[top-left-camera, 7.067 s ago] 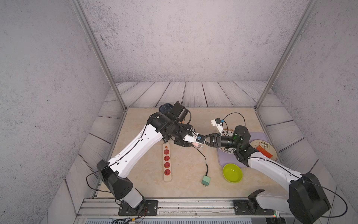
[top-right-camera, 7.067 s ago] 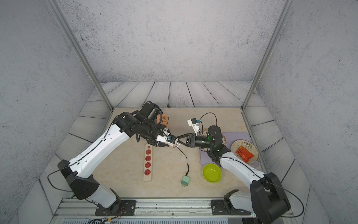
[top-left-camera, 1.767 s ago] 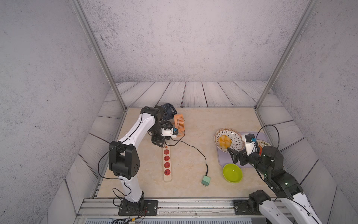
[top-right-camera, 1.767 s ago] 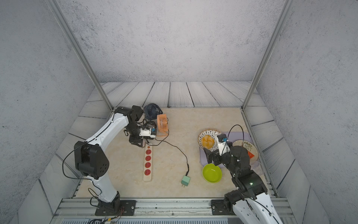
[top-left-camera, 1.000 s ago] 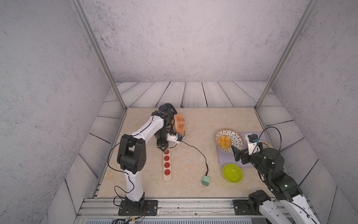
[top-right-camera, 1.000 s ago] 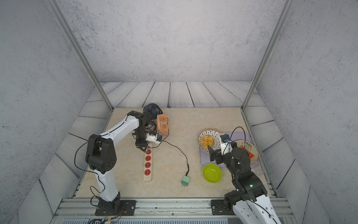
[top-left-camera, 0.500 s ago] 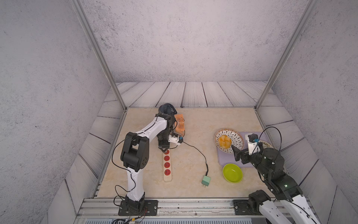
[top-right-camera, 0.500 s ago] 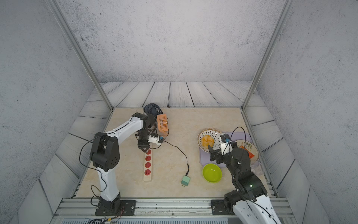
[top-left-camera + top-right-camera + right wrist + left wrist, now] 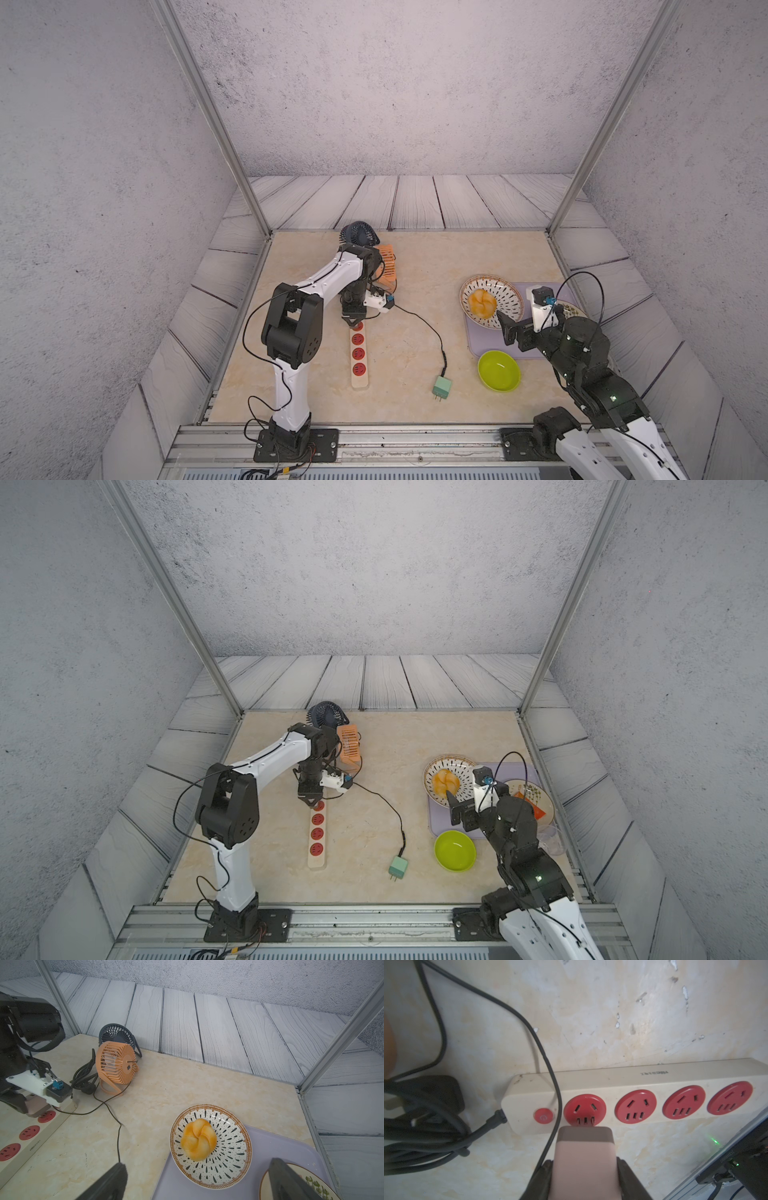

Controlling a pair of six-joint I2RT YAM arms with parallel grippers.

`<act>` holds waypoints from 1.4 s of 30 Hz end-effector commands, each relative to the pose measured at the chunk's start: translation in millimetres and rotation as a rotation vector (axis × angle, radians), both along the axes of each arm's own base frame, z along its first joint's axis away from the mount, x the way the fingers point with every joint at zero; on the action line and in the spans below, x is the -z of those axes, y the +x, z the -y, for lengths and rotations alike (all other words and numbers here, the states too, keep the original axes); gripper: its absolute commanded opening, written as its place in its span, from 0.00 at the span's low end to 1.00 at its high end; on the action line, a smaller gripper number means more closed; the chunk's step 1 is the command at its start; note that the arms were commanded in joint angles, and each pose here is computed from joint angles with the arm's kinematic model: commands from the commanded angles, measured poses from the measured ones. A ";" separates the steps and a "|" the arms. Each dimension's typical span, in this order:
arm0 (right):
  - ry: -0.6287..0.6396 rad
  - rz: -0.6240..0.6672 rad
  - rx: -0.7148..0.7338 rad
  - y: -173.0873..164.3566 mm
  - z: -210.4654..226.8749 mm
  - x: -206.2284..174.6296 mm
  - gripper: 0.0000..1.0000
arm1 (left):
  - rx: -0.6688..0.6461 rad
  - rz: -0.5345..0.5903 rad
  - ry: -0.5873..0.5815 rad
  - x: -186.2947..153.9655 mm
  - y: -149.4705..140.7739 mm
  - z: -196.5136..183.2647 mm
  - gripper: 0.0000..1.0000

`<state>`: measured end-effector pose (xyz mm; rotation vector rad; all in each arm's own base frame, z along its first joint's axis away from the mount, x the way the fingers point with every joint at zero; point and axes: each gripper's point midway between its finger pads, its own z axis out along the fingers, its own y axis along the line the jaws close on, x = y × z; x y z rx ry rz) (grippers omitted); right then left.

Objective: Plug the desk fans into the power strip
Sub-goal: Insert the plug into the socket.

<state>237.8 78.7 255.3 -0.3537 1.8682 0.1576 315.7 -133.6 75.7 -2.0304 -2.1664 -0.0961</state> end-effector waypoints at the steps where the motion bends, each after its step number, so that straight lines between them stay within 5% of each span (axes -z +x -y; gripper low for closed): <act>1: -0.001 0.016 0.010 1.0 1.9 -0.9 0.99 | -0.023 -0.027 0.034 20.4 -5.9 1.6 0.00; 22: -0.006 0.014 0.015 2.0 2.7 0.1 0.99 | -0.007 -0.047 0.016 59.4 -13.3 30.5 0.00; 42: -0.005 0.019 0.024 0.6 4.8 -0.4 0.99 | 0.037 -0.101 0.128 98.9 -22.0 36.6 0.00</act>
